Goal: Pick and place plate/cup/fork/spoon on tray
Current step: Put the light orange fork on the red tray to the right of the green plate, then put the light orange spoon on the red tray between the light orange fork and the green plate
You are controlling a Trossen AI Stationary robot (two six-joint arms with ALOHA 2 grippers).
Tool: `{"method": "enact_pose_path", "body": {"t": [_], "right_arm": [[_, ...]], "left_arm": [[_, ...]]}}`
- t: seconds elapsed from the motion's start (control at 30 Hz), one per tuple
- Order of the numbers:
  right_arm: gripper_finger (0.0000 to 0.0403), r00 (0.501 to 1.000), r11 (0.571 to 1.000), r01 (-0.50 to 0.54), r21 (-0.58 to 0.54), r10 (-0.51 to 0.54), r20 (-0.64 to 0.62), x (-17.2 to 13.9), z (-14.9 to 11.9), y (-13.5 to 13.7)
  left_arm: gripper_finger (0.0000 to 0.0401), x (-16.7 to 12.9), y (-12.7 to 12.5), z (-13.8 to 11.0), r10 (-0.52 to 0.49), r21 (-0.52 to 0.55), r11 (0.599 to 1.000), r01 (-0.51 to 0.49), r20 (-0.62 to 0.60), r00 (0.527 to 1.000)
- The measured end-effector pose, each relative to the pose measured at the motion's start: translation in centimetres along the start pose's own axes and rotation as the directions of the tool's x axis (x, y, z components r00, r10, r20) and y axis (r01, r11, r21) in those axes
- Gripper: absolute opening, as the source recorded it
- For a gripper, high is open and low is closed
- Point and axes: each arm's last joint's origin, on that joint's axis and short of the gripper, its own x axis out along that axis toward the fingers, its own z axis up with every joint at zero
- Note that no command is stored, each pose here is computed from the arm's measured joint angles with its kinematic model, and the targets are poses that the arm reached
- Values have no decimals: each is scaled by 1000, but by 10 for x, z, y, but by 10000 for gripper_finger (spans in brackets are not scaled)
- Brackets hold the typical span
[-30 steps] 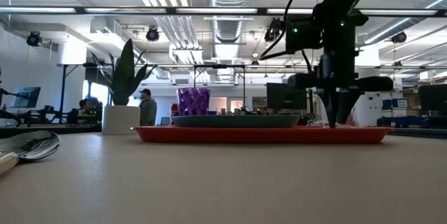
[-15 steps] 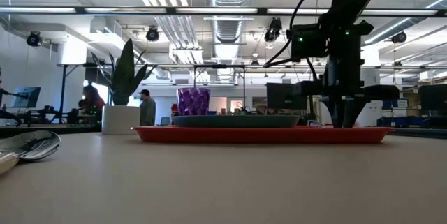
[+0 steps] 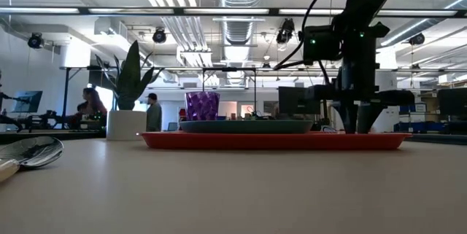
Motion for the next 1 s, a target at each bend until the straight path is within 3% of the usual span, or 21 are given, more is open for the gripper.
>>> {"method": "enact_pose_path", "body": {"t": [0.17,0.47,0.6,0.77,0.87,1.0], "right_arm": [[98,1000,1000,4,-12,-3,30,-3,2,2],[89,997,999,-32,-28,34,76,-31,3,3],[74,988,998,-65,-27,68,137,-69,5,3],[38,944,974,-212,-83,226,239,-125,5,10],[15,895,955,-259,-143,293,336,-158,2,14],[9,832,919,-319,-230,388,396,-194,-1,21]], "left_arm": [[80,0,0,0,0,0,1000,0,0,1000],[80,-2,1,-9,7,2,1000,-7,-69,998],[79,-5,1,-12,7,52,999,-3,-78,997],[66,-1,1,-22,-37,46,998,43,-130,991],[38,10,0,-40,-92,24,995,99,-194,977],[5,34,-1,-73,-182,-85,983,164,-297,937]]}}
